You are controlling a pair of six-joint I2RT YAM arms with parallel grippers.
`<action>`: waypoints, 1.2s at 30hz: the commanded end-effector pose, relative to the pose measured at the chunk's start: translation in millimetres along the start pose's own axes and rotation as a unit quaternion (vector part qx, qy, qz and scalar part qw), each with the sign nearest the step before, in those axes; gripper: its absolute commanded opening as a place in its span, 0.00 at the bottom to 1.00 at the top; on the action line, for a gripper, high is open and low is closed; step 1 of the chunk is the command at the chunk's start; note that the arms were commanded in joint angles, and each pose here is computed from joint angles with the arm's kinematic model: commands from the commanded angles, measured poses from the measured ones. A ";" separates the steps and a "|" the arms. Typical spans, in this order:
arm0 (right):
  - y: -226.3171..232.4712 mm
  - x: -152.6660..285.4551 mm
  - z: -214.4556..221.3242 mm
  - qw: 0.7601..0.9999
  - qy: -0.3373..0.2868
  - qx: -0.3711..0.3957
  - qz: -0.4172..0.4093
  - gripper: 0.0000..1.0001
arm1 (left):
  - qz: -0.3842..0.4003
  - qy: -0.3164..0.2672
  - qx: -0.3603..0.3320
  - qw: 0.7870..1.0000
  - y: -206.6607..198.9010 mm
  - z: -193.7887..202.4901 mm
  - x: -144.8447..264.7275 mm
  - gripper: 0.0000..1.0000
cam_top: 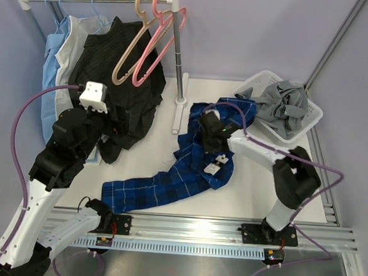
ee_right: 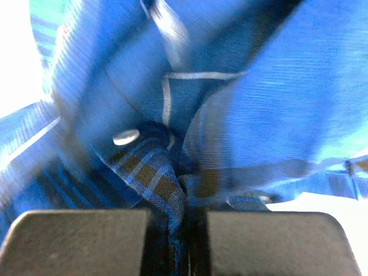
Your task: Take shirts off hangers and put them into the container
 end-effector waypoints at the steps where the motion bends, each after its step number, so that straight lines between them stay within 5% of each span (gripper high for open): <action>1: -6.4 109.3 -85.8 0.977 -0.209 -0.022 -0.040 0.00 | -0.010 -0.037 0.003 0.999 3.2 -10.8 1.4 0.96; 7: -46.5 267.5 -169.1 0.910 -0.403 -0.071 -0.059 0.00 | -0.010 -0.042 0.006 0.999 3.1 -11.5 2.0 0.96; 16: -113.0 400.1 -239.8 0.793 -0.593 -0.136 0.018 0.00 | 0.002 -0.034 0.006 0.999 -0.5 -8.1 -3.6 0.96; 24: -143.8 442.5 -270.6 0.709 -0.688 -0.137 0.078 0.00 | 0.010 -0.027 0.005 1.000 -3.4 -3.0 -8.2 0.96; 36: -179.4 422.7 -307.2 0.670 -0.726 -0.137 0.071 0.00 | 0.017 -0.013 0.004 1.000 -6.9 6.5 -15.5 0.96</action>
Point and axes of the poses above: each gripper's point midway between its finger pads, its own x axis back along the fingers, its own y axis along the line the jaws close on, z = x × y, the point moved 9 cm from there along x, back along the fingers, and after that the axes turned 8 degrees about -x, right-handed, at the moved point
